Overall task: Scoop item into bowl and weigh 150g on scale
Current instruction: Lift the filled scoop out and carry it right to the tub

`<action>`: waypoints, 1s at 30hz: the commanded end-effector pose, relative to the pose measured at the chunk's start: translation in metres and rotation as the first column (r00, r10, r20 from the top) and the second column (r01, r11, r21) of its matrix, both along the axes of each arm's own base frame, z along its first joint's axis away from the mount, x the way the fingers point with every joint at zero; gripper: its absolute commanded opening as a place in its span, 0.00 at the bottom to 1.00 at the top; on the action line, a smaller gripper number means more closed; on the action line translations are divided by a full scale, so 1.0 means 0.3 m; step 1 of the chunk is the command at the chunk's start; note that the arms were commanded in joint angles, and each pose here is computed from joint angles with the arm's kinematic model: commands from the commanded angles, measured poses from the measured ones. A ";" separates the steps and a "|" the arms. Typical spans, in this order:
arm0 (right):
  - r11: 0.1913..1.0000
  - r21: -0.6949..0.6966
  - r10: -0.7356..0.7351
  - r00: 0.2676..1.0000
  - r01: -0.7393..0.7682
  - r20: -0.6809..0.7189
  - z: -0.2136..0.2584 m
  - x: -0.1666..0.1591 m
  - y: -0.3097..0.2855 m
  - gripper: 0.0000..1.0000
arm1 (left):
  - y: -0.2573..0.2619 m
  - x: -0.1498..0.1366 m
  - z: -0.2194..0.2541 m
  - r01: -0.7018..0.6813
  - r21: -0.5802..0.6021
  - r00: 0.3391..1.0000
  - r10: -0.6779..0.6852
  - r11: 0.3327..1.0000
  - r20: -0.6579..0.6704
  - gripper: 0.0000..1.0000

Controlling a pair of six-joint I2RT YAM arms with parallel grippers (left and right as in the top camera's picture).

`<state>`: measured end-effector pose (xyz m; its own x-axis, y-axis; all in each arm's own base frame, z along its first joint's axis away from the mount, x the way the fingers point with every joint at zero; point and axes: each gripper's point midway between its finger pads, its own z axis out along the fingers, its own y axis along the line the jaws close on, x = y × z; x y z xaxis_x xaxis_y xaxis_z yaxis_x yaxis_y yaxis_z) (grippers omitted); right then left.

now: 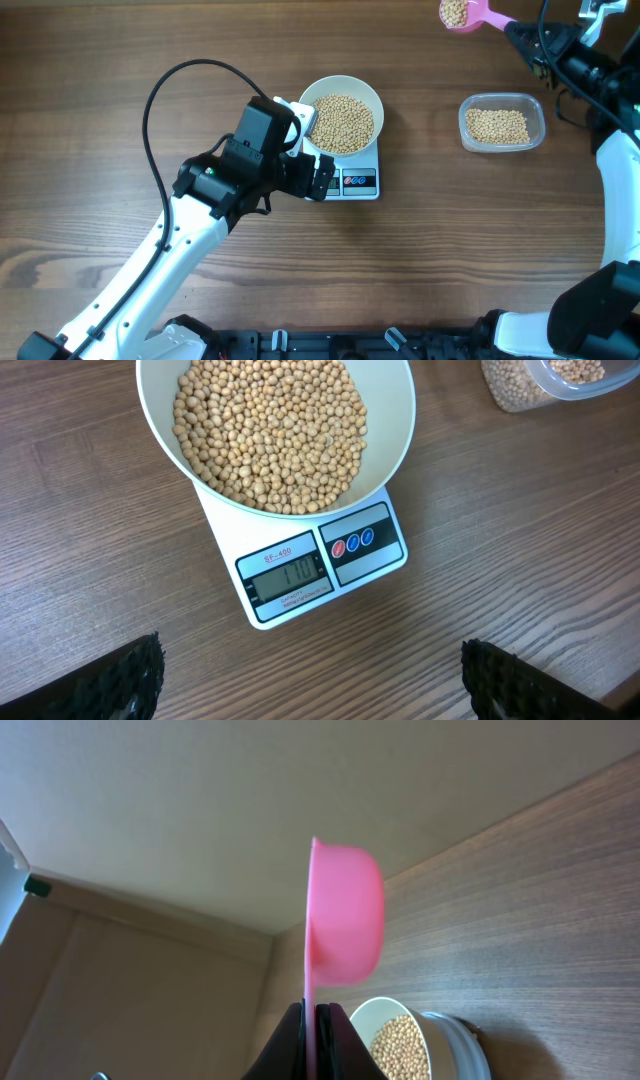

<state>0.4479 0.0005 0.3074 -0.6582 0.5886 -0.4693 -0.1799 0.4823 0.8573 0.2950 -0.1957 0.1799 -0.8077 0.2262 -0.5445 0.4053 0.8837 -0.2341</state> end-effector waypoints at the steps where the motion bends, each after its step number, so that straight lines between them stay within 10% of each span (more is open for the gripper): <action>1: 1.000 -0.004 -0.002 1.000 0.002 0.031 0.042 -0.014 -0.017 0.04 | 0.005 0.015 0.024 -0.015 -0.009 1.000 0.015 1.000 0.018 1.00; 30: 0.979 -0.005 -0.202 0.972 0.203 -0.123 -0.047 0.001 -0.151 0.04 | 0.005 0.015 0.024 -0.015 -0.009 1.000 0.015 1.000 0.018 1.00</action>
<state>0.4528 -0.0305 0.2883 -0.6033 0.7286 -0.3243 0.0431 0.4358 0.8990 0.2950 -0.1957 0.1799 -0.8077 0.2262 -0.5445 0.4053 0.8837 -0.2341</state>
